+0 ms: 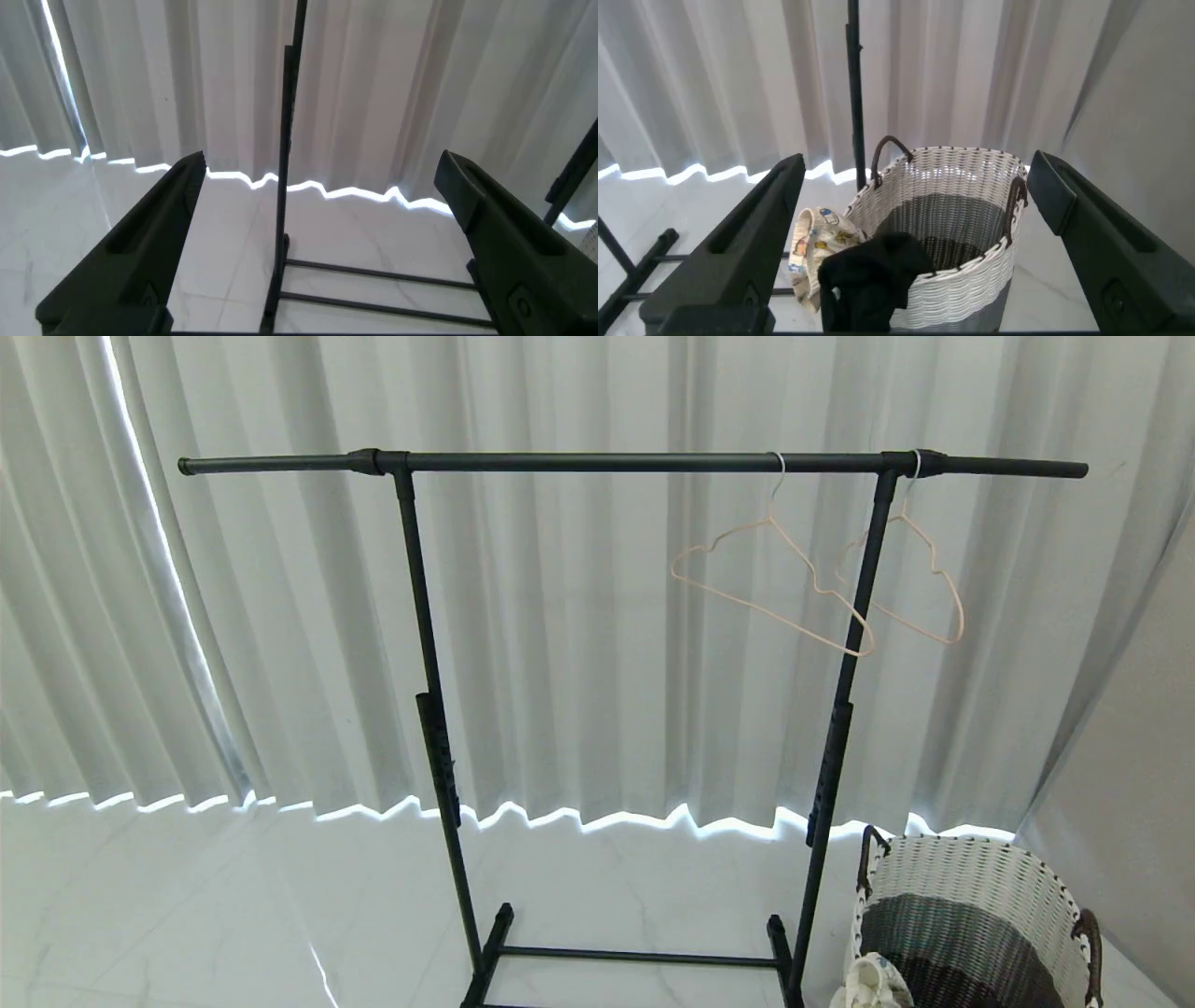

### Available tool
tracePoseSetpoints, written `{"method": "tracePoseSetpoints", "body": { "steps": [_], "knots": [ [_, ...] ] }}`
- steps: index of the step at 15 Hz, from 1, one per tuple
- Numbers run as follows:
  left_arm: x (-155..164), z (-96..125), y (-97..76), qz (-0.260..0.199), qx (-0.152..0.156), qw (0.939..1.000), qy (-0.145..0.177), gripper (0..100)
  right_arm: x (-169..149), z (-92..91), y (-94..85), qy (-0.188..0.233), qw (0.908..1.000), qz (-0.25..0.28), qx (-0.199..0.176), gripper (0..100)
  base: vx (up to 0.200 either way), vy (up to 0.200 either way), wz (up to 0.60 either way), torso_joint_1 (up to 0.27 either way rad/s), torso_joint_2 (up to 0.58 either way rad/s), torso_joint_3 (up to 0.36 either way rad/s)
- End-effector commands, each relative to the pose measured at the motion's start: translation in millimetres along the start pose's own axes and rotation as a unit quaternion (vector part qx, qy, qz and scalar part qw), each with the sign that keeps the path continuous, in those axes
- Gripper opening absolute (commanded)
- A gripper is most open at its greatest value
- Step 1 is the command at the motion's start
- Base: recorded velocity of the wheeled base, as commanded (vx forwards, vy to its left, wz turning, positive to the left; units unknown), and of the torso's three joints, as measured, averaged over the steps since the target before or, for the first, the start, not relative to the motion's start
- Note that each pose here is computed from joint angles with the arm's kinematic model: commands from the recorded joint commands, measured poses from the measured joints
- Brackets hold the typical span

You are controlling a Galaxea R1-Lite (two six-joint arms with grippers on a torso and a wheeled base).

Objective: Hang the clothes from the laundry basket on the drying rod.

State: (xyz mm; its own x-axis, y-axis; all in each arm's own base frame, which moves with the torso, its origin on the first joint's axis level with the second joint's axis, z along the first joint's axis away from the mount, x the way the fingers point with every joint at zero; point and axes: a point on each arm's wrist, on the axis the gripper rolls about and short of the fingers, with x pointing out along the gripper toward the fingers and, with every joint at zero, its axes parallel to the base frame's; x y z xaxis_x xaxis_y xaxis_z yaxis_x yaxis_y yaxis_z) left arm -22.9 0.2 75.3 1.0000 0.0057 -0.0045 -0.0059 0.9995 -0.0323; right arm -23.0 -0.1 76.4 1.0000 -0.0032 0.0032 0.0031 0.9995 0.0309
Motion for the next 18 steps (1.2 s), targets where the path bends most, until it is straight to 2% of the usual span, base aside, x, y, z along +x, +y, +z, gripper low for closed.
{"method": "tracePoseSetpoints", "body": {
  "steps": [1, 13, 18],
  "knots": [
    [0.1, 0.0, 0.0, 0.000, 0.000, 1.0000, 0.001, 100, 0.0, 0.0, 0.0, 0.000, 1.0000, 0.000, -0.002, 100, 0.200, -0.200, 0.00, -0.007, 0.00, 0.002],
    [0.1, 0.0, 0.0, 0.000, -0.003, 1.0000, 0.001, 100, 0.0, 0.0, 0.0, 0.000, 1.0000, 0.000, 0.003, 100, 0.000, 0.000, 0.00, 0.000, 0.00, 0.000],
    [0.1, 0.0, 0.0, 0.000, -0.003, 1.0000, 0.001, 100, 0.0, 0.0, 0.0, 0.000, 1.0000, 0.000, 0.003, 100, 0.000, 0.000, 0.00, -0.098, 0.30, 0.207]
  ]
}}
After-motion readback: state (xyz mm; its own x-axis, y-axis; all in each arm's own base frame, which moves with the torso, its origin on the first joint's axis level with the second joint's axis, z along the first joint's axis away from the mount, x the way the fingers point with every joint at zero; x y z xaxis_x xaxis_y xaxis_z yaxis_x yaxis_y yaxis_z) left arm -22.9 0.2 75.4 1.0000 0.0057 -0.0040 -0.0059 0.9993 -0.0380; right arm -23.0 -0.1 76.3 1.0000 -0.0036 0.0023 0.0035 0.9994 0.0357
